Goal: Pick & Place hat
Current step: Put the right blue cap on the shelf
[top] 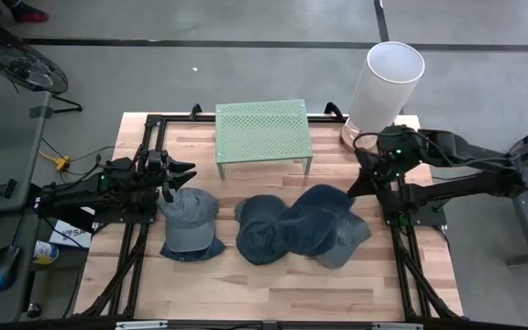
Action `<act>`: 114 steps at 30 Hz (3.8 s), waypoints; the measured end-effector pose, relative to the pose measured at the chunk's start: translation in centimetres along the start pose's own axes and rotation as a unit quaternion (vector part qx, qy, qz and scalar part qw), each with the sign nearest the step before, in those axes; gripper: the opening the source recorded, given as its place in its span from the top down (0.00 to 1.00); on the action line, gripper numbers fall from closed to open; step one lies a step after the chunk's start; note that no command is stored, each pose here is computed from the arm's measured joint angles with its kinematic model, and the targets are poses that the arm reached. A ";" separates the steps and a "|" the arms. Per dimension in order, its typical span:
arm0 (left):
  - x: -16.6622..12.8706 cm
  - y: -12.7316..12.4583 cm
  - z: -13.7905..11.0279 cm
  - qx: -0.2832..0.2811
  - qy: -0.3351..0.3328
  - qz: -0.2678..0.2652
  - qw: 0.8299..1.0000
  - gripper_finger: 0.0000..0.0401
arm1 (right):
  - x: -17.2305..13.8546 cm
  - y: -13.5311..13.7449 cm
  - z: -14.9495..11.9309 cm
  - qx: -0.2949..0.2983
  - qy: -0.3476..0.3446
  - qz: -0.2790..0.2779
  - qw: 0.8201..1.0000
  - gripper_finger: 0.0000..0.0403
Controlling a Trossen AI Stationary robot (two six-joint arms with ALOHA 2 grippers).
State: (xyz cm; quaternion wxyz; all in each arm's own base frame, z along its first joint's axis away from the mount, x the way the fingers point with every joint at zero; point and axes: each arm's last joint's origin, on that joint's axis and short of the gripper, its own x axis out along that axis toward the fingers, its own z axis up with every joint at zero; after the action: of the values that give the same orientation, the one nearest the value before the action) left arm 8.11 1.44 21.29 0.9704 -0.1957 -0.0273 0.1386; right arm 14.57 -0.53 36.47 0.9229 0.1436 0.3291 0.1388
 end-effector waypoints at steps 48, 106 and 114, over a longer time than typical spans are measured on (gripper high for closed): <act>4.7 -2.7 4.5 -0.015 -0.133 -0.049 0.990 0.44 | -1.9 0.1 3.5 -0.017 -0.248 -0.254 0.935 1.00; 17.3 -7.0 11.9 0.048 -0.158 0.146 0.975 0.29 | -0.3 -0.8 7.7 -0.083 -0.361 -0.361 0.856 1.00; 17.3 -7.0 11.9 0.031 -0.160 0.143 0.976 0.39 | -0.1 -0.8 7.8 -0.084 -0.359 -0.357 0.859 1.00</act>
State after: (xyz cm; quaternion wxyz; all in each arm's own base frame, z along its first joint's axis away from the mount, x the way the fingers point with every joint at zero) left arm 25.23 4.49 34.96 0.9291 -0.1424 -0.1498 0.3068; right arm 19.65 -2.64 42.00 0.9720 -0.0219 -0.0088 -0.2339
